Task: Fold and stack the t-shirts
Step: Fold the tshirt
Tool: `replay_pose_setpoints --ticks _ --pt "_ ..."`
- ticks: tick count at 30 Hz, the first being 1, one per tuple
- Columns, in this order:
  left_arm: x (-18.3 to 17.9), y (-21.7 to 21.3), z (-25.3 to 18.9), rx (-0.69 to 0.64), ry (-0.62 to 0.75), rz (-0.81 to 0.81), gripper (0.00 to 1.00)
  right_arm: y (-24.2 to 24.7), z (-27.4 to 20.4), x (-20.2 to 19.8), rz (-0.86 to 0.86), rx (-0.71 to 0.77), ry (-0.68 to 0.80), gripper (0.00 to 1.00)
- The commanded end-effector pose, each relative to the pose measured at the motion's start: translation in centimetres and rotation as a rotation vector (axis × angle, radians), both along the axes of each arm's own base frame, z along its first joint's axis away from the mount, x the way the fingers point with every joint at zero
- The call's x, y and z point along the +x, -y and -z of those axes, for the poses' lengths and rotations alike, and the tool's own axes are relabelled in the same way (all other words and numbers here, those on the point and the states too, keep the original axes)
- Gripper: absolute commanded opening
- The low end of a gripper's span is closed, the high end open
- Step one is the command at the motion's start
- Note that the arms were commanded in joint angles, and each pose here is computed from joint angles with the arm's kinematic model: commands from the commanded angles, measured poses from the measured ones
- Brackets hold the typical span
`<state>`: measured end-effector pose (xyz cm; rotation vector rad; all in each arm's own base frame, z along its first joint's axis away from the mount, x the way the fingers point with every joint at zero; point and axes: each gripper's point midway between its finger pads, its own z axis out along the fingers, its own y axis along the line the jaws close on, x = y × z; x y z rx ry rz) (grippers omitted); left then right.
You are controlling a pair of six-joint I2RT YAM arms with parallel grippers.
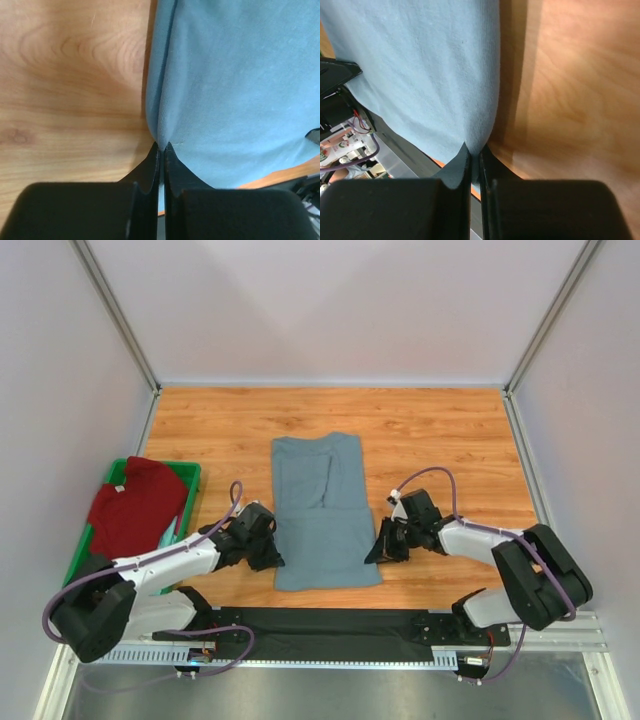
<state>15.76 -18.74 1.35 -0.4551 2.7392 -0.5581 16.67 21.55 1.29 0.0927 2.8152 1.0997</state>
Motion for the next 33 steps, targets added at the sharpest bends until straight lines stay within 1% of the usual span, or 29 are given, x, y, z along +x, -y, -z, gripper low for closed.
replay_pose_setpoints --ticks 1,4,6,8,9,11,12,13,14,15,16,17,18,19,20,21,22,23,24,26,27,28,29,30,32,33 --pt "-3.7 -2.8 1.8 0.094 -0.126 0.017 0.00 2.0 0.8 -1.5 0.003 -0.097 -0.007 0.00" --pt "-3.1 -2.4 0.3 0.054 -0.079 0.011 0.00 1.6 -0.8 -1.2 0.001 -0.069 0.026 0.00" --pt "-2.6 -2.0 -1.2 0.032 -0.047 0.012 0.00 1.5 -1.4 -1.2 -0.003 -0.064 0.020 0.00" --pt "-2.5 -2.1 -2.0 0.041 -0.044 0.010 0.00 1.2 -2.5 -0.5 -0.003 -0.054 0.029 0.00" --pt "-1.7 -1.6 -3.2 0.026 -0.022 0.007 0.00 1.1 -2.8 -0.2 -0.008 -0.054 0.035 0.00" --pt "-1.1 -1.4 -4.0 0.022 -0.021 0.003 0.00 0.7 -4.2 1.1 0.000 -0.039 0.051 0.00" --pt "0.0 -1.2 -5.0 0.006 -0.001 -0.009 0.00 0.6 -4.7 1.6 -0.003 -0.037 0.059 0.00" --pt "0.5 -1.2 -5.6 -0.004 0.002 -0.018 0.00 0.3 -5.8 3.0 0.005 -0.029 0.079 0.00" --pt "1.1 -1.3 -6.0 -0.007 0.000 -0.027 0.00 0.4 -6.1 3.4 0.010 -0.033 0.070 0.00" --pt "2.7 -1.7 -7.1 -0.020 0.027 -0.053 0.00 0.4 -6.6 4.0 0.012 -0.031 0.072 0.00" --pt "3.3 -1.8 -7.6 -0.032 0.029 -0.060 0.00 0.4 -6.7 4.9 0.016 -0.033 0.069 0.00" --pt "4.3 -1.9 -7.8 -0.033 0.041 -0.050 0.00 0.1 -8.0 6.1 0.015 -0.019 0.088 0.00" --pt "6.1 -2.3 -9.0 -0.053 0.070 -0.082 0.00 -0.2 -8.5 7.0 0.017 -0.012 0.099 0.00" --pt "6.9 -2.1 -9.5 -0.072 0.073 -0.078 0.00 -0.1 -8.1 7.8 0.019 -0.017 0.078 0.00" --pt "7.8 -2.3 -9.0 -0.060 0.052 -0.067 0.00 -0.8 -9.6 9.1 0.011 0.010 0.096 0.00" --pt "9.3 -2.0 -10.5 -0.079 0.079 -0.064 0.00 -1.0 -9.9 9.7 0.008 0.016 0.093 0.00" --pt "10.3 -2.1 -10.8 -0.093 0.073 -0.064 0.00 -1.1 -9.9 10.4 0.009 0.019 0.086 0.00" --pt "11.1 -2.0 -10.1 -0.084 0.042 -0.060 0.00 -1.3 -9.5 11.1 0.001 0.013 0.066 0.00" --pt "12.6 -1.7 -11.6 -0.093 0.079 -0.041 0.00 -1.8 -10.7 12.6 0.002 0.027 0.095 0.00" --pt "14.3 -1.6 -11.5 -0.091 0.067 -0.031 0.00 -2.0 -11.3 13.9 0.004 0.038 0.089 0.00" --pt "15.6 -1.3 -12.7 -0.106 0.095 -0.028 0.00 -2.3 -11.6 15.3 0.012 0.043 0.091 0.00" --pt "16.0 -1.1 -12.9 -0.115 0.091 -0.022 0.00 -2.1 -11.7 16.0 0.024 0.046 0.086 0.00" --pt "16.8 -1.2 -12.3 -0.109 0.073 -0.024 0.00 -2.3 -11.6 16.3 0.028 0.061 0.059 0.00" --pt "17.9 -1.0 -13.2 -0.119 0.093 -0.022 0.00 -2.4 -11.1 17.0 0.034 0.069 0.034 0.00" --pt "18.9 -1.3 -12.1 -0.114 0.049 -0.028 0.00 -2.5 -12.0 18.8 0.044 0.106 0.045 0.00" --pt "19.7 -1.2 -12.4 -0.118 0.056 -0.031 0.00 -2.7 -10.8 19.3 0.044 0.105 0.009 0.00"
